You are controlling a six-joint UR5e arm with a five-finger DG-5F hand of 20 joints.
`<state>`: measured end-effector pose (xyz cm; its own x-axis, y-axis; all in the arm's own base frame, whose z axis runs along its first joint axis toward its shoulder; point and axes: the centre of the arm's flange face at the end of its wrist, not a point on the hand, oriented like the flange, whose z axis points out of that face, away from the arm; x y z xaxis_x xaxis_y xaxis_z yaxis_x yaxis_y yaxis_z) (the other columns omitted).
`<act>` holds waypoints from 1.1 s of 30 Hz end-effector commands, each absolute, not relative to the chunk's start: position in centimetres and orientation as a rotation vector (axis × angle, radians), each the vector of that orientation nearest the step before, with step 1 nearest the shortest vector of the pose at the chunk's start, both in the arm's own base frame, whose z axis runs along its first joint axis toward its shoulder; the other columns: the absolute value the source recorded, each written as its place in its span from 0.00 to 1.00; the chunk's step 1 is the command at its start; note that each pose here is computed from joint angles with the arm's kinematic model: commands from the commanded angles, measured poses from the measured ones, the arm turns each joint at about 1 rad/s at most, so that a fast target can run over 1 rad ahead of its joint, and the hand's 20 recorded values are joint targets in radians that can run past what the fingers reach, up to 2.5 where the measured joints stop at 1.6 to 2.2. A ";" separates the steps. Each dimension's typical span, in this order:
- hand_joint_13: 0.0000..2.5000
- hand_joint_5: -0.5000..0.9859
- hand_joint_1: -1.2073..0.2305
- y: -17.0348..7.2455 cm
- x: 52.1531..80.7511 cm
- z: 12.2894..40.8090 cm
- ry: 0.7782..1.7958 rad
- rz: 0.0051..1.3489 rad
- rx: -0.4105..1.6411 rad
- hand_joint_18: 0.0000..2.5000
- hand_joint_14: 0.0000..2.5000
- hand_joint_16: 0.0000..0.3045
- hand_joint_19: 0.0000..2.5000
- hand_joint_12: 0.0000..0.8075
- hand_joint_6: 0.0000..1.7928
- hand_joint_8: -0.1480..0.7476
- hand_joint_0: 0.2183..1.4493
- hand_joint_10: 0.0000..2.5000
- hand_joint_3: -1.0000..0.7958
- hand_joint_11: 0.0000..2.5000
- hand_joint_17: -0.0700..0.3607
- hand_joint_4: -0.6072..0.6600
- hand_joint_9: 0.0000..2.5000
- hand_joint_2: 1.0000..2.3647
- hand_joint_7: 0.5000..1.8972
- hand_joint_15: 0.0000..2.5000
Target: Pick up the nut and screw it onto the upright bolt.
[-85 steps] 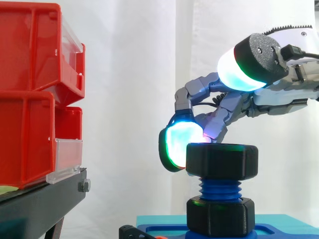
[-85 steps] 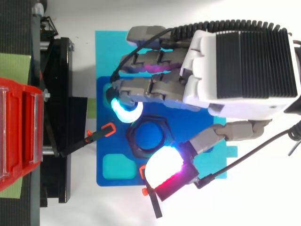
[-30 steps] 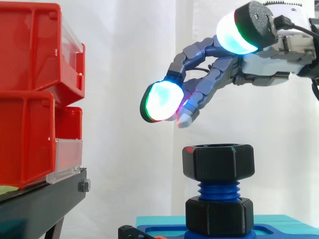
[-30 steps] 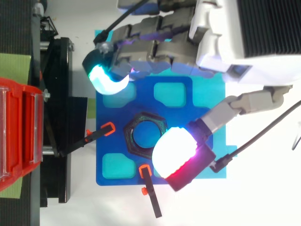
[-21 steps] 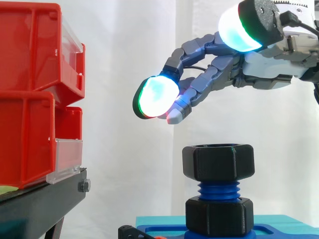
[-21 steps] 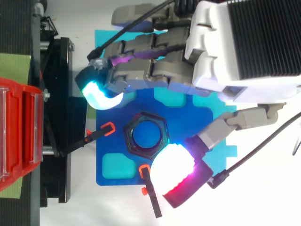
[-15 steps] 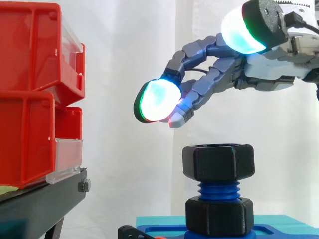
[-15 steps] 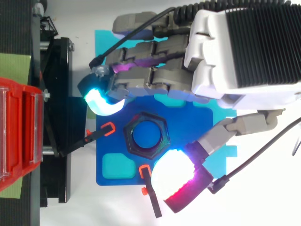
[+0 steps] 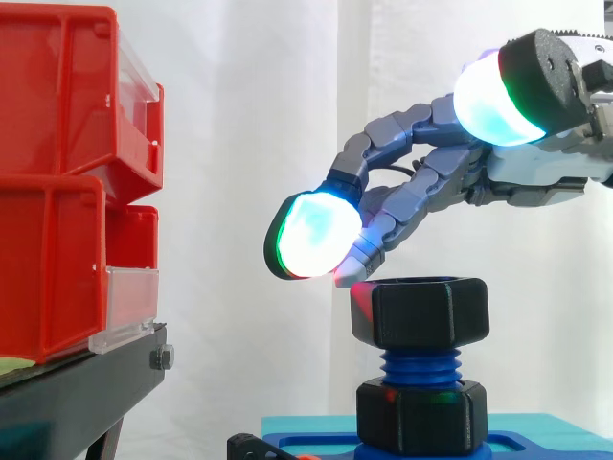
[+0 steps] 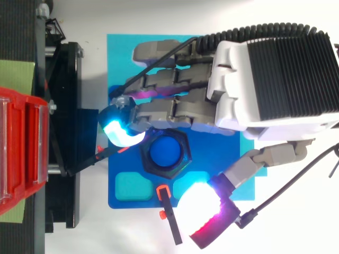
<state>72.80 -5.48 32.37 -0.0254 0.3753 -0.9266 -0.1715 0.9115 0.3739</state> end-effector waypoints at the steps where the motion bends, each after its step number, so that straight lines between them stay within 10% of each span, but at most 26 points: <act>1: 0.15 0.23 0.70 -5.3 72.8 32.3 1.536 0.443 0.164 0.05 0.00 0.15 0.00 0.42 0.28 0.42 0.18 0.00 0.28 0.00 0.41 0.61 0.25 0.00 0.08 0.00; 33: 0.20 0.27 0.67 -5.6 71.8 30.5 1.599 0.430 0.174 0.10 0.00 0.14 0.00 0.43 0.28 0.46 0.19 0.00 0.28 0.00 0.39 0.66 0.29 0.00 0.23 0.00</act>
